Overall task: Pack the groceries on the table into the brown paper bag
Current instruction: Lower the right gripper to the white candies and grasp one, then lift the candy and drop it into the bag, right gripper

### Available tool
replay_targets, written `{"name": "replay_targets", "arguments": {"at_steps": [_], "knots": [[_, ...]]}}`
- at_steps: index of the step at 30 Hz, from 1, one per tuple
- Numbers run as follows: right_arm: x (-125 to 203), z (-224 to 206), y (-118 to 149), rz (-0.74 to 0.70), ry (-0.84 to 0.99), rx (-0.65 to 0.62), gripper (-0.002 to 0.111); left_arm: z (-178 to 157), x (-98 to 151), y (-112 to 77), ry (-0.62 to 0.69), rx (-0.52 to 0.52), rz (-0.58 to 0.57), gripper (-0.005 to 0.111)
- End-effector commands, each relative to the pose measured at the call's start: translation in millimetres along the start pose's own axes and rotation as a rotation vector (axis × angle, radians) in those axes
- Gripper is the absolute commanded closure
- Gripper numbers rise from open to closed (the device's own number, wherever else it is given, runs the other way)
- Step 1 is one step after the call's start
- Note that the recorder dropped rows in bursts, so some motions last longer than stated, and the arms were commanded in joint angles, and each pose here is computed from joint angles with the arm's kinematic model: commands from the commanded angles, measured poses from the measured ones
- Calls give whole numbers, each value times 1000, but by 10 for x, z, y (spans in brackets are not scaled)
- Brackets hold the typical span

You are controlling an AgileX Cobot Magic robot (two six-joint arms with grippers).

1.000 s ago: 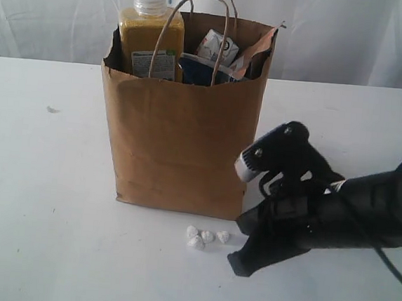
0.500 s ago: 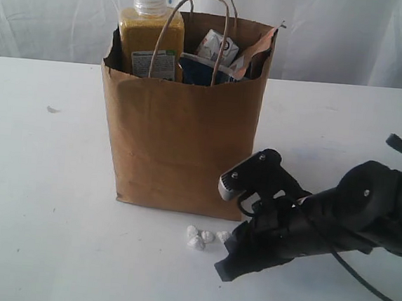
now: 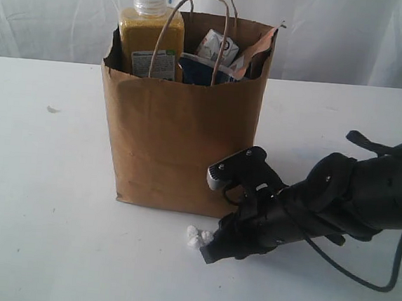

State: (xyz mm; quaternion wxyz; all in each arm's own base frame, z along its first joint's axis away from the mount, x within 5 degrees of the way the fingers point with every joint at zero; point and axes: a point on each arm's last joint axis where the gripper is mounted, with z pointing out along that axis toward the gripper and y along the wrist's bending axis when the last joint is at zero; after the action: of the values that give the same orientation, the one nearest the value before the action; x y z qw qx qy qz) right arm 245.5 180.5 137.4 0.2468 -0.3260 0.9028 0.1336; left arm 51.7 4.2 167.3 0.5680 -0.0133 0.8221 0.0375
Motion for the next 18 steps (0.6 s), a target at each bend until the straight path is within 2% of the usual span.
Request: {"name": "replay_targets", "arguments": {"at_steps": [1,10,17,18], "knots": [[-33,67,-8,-5,-2,9,70,1,2,-6,-7,8,-15,107],[-42,119,-24,-4,1,17,72,1,2,-6,-7,8,-15,107],[-31,131,-20,5,10,12,100,1,2,-6,-7,8,-15,107],[-25,131,-12,7,17,3,107,1,2,-6,-7,8,-15,107]]}}
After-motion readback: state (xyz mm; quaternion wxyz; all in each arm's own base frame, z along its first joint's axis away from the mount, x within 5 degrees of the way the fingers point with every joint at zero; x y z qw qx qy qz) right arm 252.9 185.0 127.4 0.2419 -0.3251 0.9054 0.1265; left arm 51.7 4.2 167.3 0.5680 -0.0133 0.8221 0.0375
